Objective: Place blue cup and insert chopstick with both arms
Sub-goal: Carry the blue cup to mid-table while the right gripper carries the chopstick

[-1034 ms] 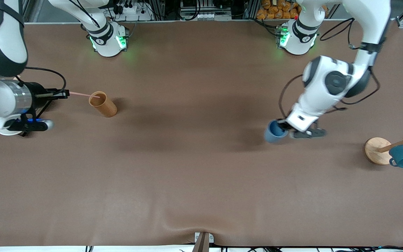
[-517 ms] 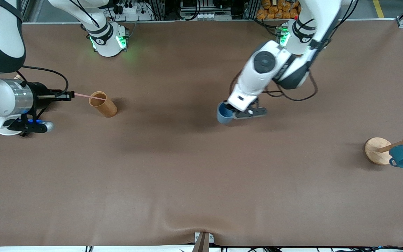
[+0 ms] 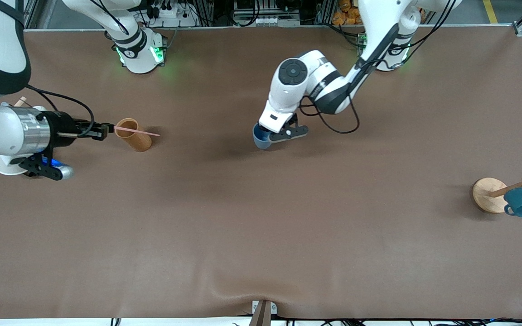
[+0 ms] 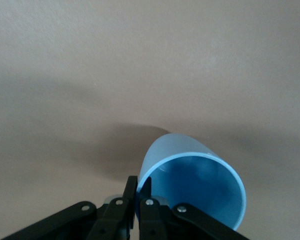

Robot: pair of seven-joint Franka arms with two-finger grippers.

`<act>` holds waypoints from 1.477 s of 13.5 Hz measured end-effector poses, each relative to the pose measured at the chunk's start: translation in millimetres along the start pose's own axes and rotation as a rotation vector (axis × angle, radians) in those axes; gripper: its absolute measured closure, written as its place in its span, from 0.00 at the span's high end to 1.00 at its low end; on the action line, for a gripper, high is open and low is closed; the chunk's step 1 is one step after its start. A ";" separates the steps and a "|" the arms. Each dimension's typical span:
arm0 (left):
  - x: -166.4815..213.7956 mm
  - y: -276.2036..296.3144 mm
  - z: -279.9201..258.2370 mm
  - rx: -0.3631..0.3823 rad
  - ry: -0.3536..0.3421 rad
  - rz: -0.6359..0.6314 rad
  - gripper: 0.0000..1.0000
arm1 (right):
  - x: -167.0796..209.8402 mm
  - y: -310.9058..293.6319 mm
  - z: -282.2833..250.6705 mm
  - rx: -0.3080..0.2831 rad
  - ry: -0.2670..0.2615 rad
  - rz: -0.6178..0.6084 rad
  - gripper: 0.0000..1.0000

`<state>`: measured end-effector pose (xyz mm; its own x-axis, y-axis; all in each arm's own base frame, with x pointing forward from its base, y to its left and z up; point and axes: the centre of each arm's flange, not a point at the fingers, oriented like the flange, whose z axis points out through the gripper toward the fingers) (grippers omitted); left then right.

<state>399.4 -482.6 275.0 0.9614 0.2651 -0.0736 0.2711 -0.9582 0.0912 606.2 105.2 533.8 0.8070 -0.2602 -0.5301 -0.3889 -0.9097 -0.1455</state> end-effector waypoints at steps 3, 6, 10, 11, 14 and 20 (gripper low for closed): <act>-5.6 3.9 15.4 0.023 0.014 -0.029 0.05 | -6.0 -28.2 16.4 0.009 0.001 0.060 0.09; -0.9 4.4 17.1 0.023 0.018 -0.063 0.35 | -14.5 -50.7 32.1 -0.005 -0.002 0.094 0.09; 10.6 5.8 -16.4 0.064 0.042 -0.087 0.72 | -13.4 -61.4 44.3 0.032 -0.024 0.145 0.09; 14.6 6.4 -39.1 0.079 0.058 -0.095 0.84 | -12.9 -66.1 48.7 0.053 -0.034 0.172 0.09; 37.4 -1.4 -124.7 0.105 0.121 -0.150 1.00 | -18.3 -88.2 70.3 0.064 -0.047 0.239 0.09; 114.3 -53.4 -231.3 0.102 0.182 -0.185 1.00 | -51.7 -161.9 133.2 0.097 -0.030 0.369 0.09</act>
<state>505.5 -376.2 491.4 0.8908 0.4430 0.1012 0.4461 -0.8950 -0.0085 568.3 309.1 473.5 0.5917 -0.5537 -0.5859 -0.6924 -0.7213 -0.0175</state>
